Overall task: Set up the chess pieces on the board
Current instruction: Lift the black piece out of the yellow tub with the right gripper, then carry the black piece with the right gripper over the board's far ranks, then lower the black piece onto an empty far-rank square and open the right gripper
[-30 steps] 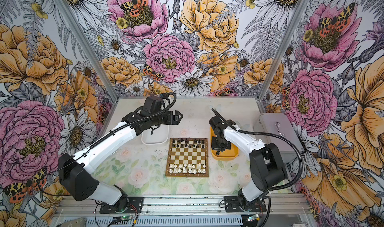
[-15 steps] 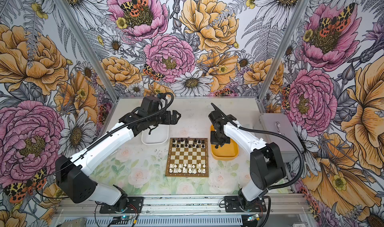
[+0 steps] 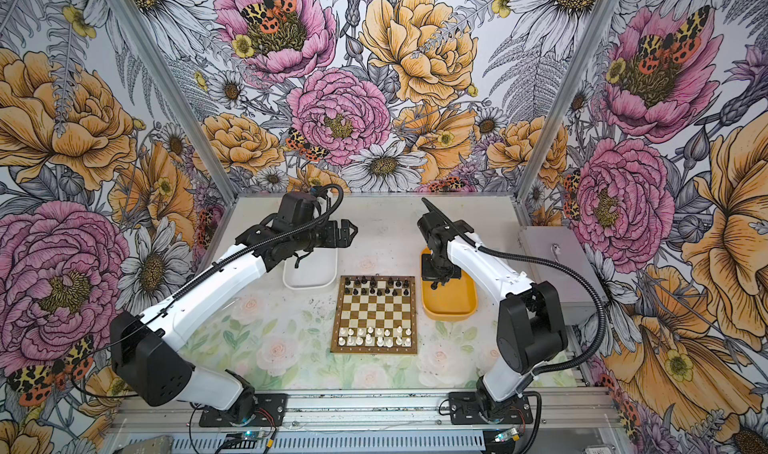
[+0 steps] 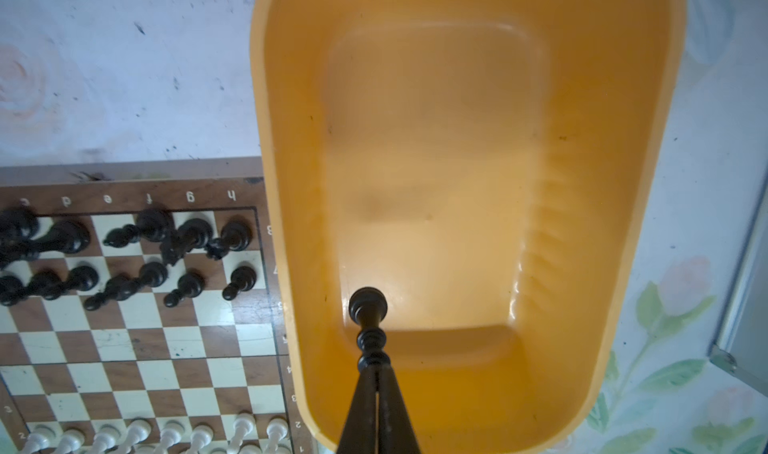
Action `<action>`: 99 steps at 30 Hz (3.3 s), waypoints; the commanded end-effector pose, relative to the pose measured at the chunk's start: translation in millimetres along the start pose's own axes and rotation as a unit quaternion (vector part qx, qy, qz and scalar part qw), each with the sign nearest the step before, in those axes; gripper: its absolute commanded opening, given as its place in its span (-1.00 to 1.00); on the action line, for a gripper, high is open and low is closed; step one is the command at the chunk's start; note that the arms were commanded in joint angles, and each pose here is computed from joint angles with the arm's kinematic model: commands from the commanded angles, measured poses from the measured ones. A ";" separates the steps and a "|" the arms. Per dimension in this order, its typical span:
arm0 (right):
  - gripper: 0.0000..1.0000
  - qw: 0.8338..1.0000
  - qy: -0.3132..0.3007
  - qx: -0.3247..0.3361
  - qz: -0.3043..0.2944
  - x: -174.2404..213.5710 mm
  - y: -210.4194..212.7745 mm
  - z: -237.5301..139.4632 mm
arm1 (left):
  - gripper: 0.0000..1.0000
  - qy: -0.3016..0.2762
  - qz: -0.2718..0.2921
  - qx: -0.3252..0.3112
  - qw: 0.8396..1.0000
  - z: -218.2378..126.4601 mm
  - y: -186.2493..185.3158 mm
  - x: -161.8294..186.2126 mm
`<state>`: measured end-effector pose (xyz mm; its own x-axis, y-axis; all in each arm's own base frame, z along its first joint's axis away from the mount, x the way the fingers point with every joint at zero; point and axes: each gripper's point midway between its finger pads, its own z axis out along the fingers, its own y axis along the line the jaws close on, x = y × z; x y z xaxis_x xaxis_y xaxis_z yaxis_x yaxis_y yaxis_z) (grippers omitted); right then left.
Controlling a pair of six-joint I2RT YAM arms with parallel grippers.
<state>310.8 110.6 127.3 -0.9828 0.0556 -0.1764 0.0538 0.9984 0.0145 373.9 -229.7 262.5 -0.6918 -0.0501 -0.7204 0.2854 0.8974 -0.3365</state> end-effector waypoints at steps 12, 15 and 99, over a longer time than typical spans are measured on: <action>-0.99 0.998 -0.046 -0.012 -0.040 -45.7 21.3 -53.8 | 0.98 -0.039 -0.009 -0.029 0.999 -26.8 26.1 -10.1; -0.99 0.997 -0.049 -0.015 -0.059 -49.9 35.5 -59.3 | 0.98 -0.046 -0.012 -0.040 0.998 -31.8 33.3 -9.4; -1.00 0.983 0.054 -0.011 -0.177 -17.1 158.7 53.9 | 0.98 -0.084 -0.088 -0.117 0.986 -118.5 119.4 34.0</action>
<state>341.8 267.7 87.2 -0.9516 -0.3008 -0.0631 -0.3023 0.9531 0.0154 307.0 -74.6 269.3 -0.5926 -0.2649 -0.7607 -0.0037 0.9453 -0.3263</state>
